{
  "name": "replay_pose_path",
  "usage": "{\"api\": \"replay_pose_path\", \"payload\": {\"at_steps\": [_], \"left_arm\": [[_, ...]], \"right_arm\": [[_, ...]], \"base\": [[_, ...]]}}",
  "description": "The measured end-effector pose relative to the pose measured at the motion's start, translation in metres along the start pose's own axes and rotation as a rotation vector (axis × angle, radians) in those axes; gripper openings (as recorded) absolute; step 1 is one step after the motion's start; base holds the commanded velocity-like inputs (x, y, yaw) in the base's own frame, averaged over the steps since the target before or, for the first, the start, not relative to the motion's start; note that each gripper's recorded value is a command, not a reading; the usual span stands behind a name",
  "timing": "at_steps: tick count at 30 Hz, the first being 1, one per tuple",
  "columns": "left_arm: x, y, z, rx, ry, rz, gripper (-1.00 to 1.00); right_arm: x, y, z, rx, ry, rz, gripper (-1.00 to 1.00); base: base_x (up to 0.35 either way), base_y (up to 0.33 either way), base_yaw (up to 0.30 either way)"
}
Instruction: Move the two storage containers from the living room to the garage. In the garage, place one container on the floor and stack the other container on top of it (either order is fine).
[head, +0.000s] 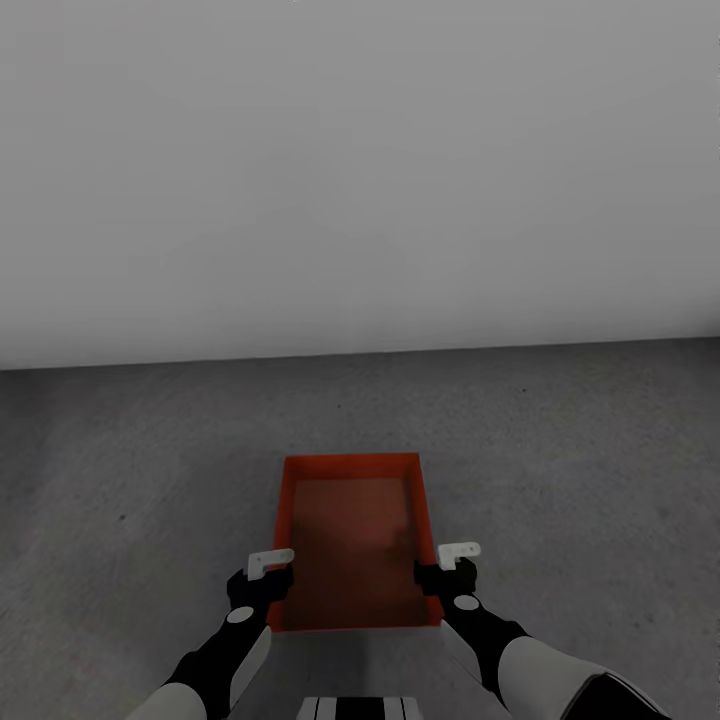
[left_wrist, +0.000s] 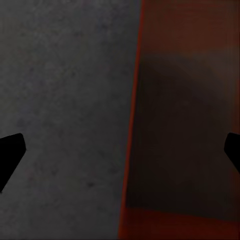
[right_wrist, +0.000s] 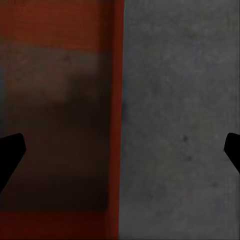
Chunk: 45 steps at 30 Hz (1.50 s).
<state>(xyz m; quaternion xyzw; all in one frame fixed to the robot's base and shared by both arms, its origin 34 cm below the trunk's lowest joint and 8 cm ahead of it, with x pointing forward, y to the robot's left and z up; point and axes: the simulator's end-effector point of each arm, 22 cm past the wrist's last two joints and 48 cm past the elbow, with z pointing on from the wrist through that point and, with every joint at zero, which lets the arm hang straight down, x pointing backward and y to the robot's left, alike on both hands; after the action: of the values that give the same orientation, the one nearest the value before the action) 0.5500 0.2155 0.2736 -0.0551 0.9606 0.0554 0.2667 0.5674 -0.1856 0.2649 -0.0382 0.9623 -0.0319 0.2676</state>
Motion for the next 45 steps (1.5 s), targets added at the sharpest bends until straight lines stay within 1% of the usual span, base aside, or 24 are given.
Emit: {"api": "replay_pose_path", "payload": {"at_steps": [28, 35, 45], "left_arm": [[-0.038, 0.005, -0.044, -0.003, 0.002, 0.000, 1.00], [-0.046, 0.006, -0.055, -0.004, 0.006, -0.013, 1.00], [-0.058, 0.007, -0.070, -0.004, 0.008, -0.018, 1.00]], "right_arm": [[-0.037, -0.006, -0.044, 0.000, 0.005, -0.003, 1.00], [-0.046, -0.006, -0.055, -0.001, 0.005, -0.002, 1.00], [-0.061, -0.007, -0.071, -0.002, -0.004, 0.000, 1.00]], "base": [[0.000, 0.000, 0.000], [0.000, 0.000, 0.000], [0.000, 0.000, 0.000]]}}
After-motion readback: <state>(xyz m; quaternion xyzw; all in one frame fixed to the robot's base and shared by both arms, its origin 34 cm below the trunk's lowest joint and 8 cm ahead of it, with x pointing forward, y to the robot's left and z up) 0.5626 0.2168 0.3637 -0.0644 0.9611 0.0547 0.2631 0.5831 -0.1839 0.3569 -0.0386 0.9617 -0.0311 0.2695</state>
